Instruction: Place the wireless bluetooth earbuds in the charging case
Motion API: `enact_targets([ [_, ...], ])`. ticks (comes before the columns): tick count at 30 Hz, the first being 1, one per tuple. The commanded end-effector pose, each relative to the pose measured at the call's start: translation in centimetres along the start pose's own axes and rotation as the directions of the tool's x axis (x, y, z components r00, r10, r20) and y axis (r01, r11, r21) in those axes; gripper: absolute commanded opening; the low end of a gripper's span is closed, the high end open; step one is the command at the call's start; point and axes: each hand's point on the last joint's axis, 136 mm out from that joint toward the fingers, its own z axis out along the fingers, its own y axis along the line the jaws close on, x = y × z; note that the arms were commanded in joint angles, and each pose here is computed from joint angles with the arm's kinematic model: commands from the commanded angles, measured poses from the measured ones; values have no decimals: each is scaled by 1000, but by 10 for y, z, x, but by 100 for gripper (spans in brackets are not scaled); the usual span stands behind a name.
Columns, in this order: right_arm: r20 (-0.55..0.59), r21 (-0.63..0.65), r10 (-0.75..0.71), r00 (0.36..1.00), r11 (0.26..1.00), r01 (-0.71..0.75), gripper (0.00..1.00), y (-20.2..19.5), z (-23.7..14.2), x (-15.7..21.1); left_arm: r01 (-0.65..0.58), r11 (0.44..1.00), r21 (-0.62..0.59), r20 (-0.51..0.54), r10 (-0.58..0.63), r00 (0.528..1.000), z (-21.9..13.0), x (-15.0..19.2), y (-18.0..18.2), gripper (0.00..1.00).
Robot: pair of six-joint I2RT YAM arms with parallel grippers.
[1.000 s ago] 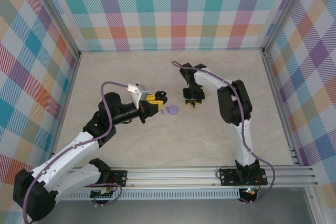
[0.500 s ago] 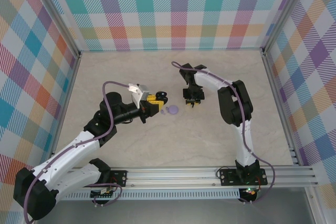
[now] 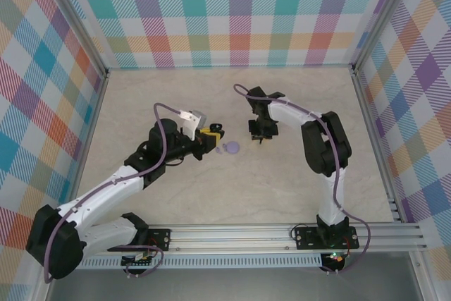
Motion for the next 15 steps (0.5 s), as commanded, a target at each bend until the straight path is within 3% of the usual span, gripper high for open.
enact_targets([
  [1,86,-56,-26,996,998,31,26,7,-20,-9,47,998,-30,15,-47,999,3,-13,6,4],
  [15,318,-276,-40,947,952,133,27,35,-91,-12,150,987,-53,-33,-152,988,25,4,26,3],
])
